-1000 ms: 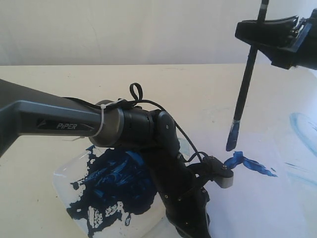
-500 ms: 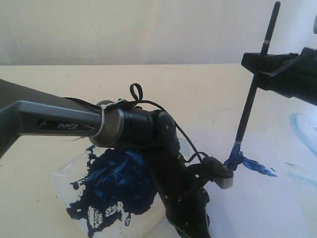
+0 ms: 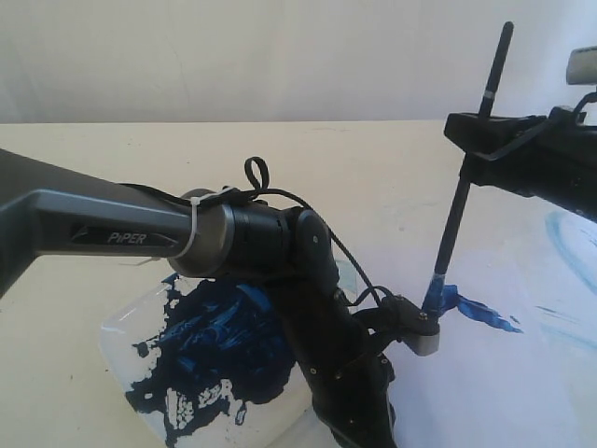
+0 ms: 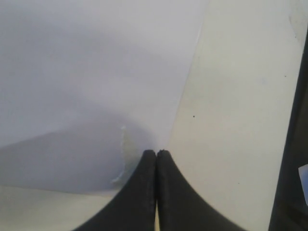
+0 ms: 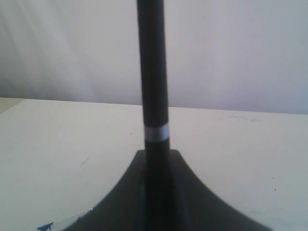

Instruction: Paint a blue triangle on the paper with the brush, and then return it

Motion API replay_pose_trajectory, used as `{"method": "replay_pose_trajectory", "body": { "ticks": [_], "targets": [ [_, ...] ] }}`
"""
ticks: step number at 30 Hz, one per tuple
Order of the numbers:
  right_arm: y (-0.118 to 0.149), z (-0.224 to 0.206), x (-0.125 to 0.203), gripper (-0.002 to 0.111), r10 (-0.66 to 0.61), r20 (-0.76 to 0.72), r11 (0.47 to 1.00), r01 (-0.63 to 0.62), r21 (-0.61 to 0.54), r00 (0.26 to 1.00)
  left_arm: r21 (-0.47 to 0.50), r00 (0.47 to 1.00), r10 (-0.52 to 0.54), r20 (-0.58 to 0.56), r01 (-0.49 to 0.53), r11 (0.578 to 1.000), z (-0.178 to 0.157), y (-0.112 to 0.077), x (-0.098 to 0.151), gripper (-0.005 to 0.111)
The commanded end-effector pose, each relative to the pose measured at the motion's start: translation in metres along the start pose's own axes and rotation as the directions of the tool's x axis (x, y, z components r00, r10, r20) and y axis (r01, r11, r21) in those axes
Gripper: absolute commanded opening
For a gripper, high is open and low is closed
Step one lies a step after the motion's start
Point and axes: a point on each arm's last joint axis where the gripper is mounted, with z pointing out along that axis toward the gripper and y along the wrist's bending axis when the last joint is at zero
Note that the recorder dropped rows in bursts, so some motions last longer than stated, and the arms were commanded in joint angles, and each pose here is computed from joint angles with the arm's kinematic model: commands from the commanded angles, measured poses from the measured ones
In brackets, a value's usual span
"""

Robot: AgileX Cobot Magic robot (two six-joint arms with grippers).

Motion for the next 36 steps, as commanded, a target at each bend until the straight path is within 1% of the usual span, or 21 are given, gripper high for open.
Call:
{"method": "replay_pose_trajectory", "body": {
  "ticks": [1, 8, 15, 28, 36],
  "targets": [
    [0.000, 0.004, 0.005, 0.000, 0.002, 0.019, 0.999, -0.001, -0.043, 1.000, 0.033, 0.999, -0.007, -0.033, 0.009, 0.999, 0.004, -0.003, 0.004, 0.000],
    [-0.007, 0.008, 0.017, 0.000, 0.012, -0.027, 1.000, -0.012, -0.026, 1.000, 0.033, 0.999, -0.007, -0.033, 0.009, 0.999, 0.004, -0.003, 0.004, 0.000],
    [-0.008, 0.010, 0.020, 0.000, 0.020, -0.038, 1.000, -0.020, -0.019, 0.999, 0.033, 0.999, -0.007, -0.033, 0.009, 0.999, 0.004, -0.003, 0.004, 0.000],
    [-0.009, 0.010, 0.020, 0.000, -0.003, -0.036, 1.000, 0.002, -0.017, 0.999, 0.031, 0.999, -0.006, -0.031, 0.007, 1.000, 0.004, -0.003, 0.004, 0.000],
    [-0.008, 0.011, 0.020, 0.000, 0.005, -0.010, 0.999, -0.006, -0.048, 1.000, 0.032, 0.999, -0.006, -0.033, 0.007, 0.999, 0.004, -0.003, 0.004, 0.000]
  ]
}}
